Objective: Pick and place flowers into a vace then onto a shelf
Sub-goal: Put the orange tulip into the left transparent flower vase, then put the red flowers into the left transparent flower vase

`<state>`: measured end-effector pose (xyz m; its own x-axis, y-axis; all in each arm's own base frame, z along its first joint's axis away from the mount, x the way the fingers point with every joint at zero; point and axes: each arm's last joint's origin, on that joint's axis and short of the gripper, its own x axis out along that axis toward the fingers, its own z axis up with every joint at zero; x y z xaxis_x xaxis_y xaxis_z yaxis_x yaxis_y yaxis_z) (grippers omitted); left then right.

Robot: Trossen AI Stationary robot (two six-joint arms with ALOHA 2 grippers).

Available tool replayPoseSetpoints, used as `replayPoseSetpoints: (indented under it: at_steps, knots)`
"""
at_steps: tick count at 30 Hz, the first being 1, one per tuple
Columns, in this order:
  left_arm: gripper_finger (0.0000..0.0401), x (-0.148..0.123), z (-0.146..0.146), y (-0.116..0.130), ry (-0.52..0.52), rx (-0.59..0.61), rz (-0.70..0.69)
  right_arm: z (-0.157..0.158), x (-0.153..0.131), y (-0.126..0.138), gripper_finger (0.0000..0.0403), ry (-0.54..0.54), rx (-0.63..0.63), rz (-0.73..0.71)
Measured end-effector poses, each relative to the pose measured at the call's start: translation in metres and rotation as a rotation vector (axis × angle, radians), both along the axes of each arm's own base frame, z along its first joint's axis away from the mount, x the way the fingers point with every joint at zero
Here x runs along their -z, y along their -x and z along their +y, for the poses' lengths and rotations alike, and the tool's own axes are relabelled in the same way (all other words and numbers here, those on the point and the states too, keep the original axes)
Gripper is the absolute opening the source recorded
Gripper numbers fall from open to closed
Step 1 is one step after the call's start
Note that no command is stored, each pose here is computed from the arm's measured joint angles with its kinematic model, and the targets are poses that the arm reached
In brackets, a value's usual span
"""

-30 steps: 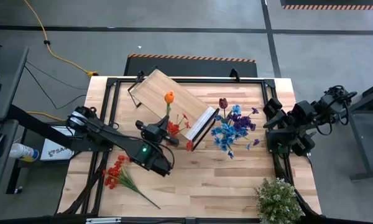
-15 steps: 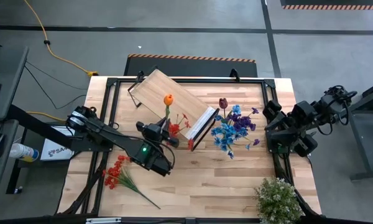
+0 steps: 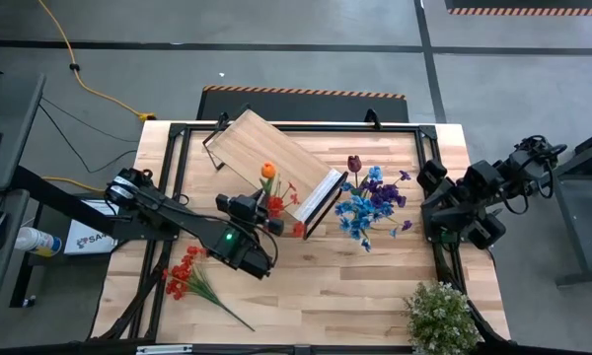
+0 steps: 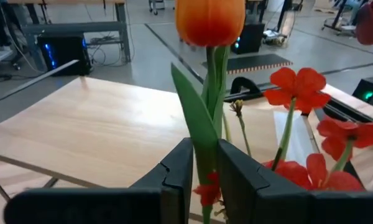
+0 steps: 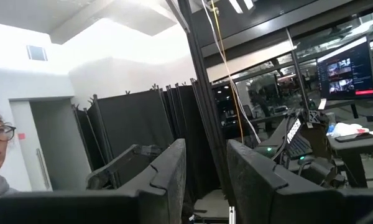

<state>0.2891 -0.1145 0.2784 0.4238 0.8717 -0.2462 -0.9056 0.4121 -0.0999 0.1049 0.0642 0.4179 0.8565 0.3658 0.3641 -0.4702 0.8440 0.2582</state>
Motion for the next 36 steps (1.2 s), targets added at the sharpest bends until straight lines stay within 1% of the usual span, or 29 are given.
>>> replayPoseSetpoints:
  at_steps: [4, 12, 17, 21, 27, 30, 31, 33, 36]
  knots:
    - [0.0103, -0.003, -0.005, 0.005, -0.006, 0.022, 0.036, 0.000, 0.000, 0.000, 0.0110, 0.005, -0.016, -0.003]
    - [0.0104, -0.030, -0.029, 0.023, -0.031, 0.116, 0.107, 0.001, 0.000, 0.000, 0.0110, 0.010, -0.025, -0.006]
    - [0.0104, -0.047, -0.049, 0.031, -0.048, 0.221, 0.175, 0.001, 0.000, 0.000, 0.0110, 0.013, -0.031, -0.008]
    - [0.0104, -0.063, -0.061, 0.036, -0.039, 0.298, 0.225, 0.001, 0.000, 0.000, 0.0110, 0.013, -0.031, -0.009]
    - [0.0104, -0.087, -0.074, 0.044, -0.014, 0.379, 0.224, 0.002, 0.000, 0.001, 0.0110, 0.022, -0.055, -0.014]
    - [0.0104, -0.098, -0.079, 0.049, 0.049, 0.410, 0.203, 0.002, 0.000, 0.001, 0.0110, 0.027, -0.072, -0.018]
    - [0.0104, -0.101, -0.081, 0.050, 0.091, 0.417, 0.187, 0.002, 0.000, 0.001, 0.0110, 0.027, -0.072, -0.018]
    - [0.0104, -0.108, -0.085, 0.052, 0.215, 0.425, 0.137, 0.002, 0.000, 0.001, 0.0110, 0.027, -0.072, -0.018]
    - [0.0104, -0.113, -0.090, 0.051, 0.468, 0.401, 0.043, 0.002, 0.000, 0.001, 0.0110, 0.028, -0.072, -0.018]
